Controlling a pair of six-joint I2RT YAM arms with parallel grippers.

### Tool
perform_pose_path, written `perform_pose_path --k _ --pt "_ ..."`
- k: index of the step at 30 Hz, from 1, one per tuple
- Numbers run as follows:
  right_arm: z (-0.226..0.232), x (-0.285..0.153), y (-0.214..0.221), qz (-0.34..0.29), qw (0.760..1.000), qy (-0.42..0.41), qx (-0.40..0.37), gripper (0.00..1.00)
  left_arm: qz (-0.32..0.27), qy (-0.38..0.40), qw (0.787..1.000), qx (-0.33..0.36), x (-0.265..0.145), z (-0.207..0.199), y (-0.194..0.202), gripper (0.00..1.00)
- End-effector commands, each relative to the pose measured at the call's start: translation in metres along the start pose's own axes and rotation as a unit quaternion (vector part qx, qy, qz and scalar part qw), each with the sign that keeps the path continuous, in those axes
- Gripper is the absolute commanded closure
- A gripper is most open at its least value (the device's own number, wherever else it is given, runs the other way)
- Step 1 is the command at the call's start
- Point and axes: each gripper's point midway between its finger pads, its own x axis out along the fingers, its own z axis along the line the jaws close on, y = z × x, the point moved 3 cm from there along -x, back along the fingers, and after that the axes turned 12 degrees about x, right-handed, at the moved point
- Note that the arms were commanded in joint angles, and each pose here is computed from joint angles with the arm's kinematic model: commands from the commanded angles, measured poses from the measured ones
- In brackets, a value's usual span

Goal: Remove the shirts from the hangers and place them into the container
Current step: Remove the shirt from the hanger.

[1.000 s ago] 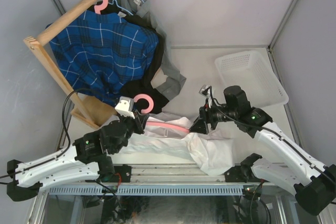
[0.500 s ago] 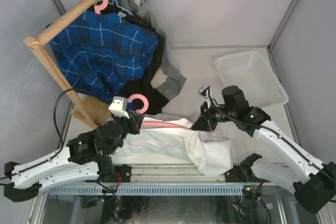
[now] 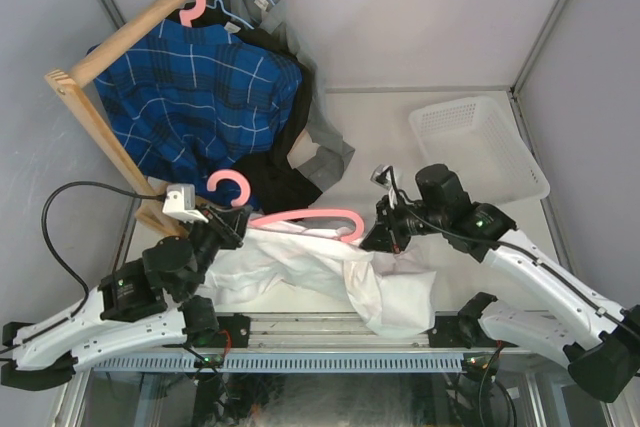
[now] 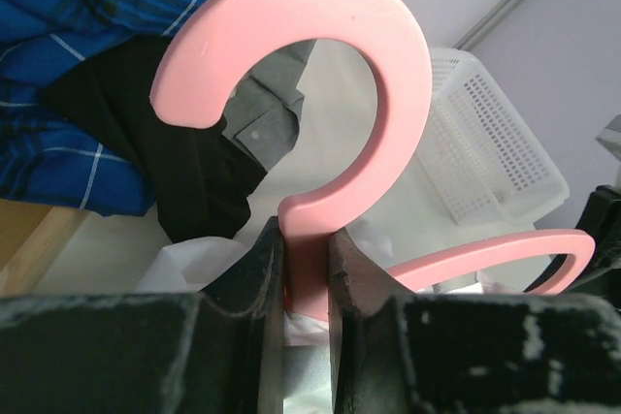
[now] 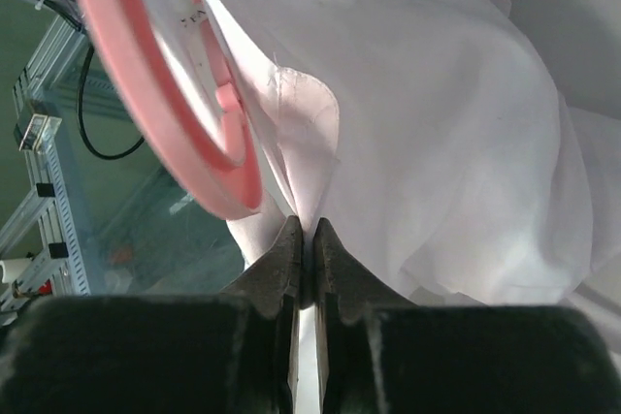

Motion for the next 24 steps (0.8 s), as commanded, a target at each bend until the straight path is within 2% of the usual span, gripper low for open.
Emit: perform_pose_path --k 1,3,7,13,18,24 --pt "-0.012 0.004 0.006 0.017 0.999 0.043 0.027 0.94 -0.072 -0.016 0.997 -0.036 -0.005 0.003 -0.049 1.0" --pt "-0.012 0.001 -0.005 -0.012 0.998 0.061 0.017 0.8 -0.067 -0.02 0.997 -0.021 -0.002 0.001 -0.048 1.0" --pt "0.004 -0.027 -0.034 -0.109 0.993 0.042 -0.026 0.6 -0.046 -0.043 0.998 0.011 0.002 0.001 -0.045 1.0" --pt "0.033 -0.064 -0.046 -0.214 0.966 -0.003 -0.148 0.23 -0.035 -0.016 0.999 0.034 0.007 -0.014 -0.045 1.0" --pt "0.056 -0.067 -0.049 -0.204 0.954 -0.064 -0.21 0.16 -0.004 0.054 0.996 0.072 0.009 -0.042 -0.041 1.0" --pt "0.06 -0.041 -0.048 -0.106 0.967 -0.104 -0.207 0.14 0.001 0.081 0.994 0.072 0.01 -0.056 -0.044 1.0"
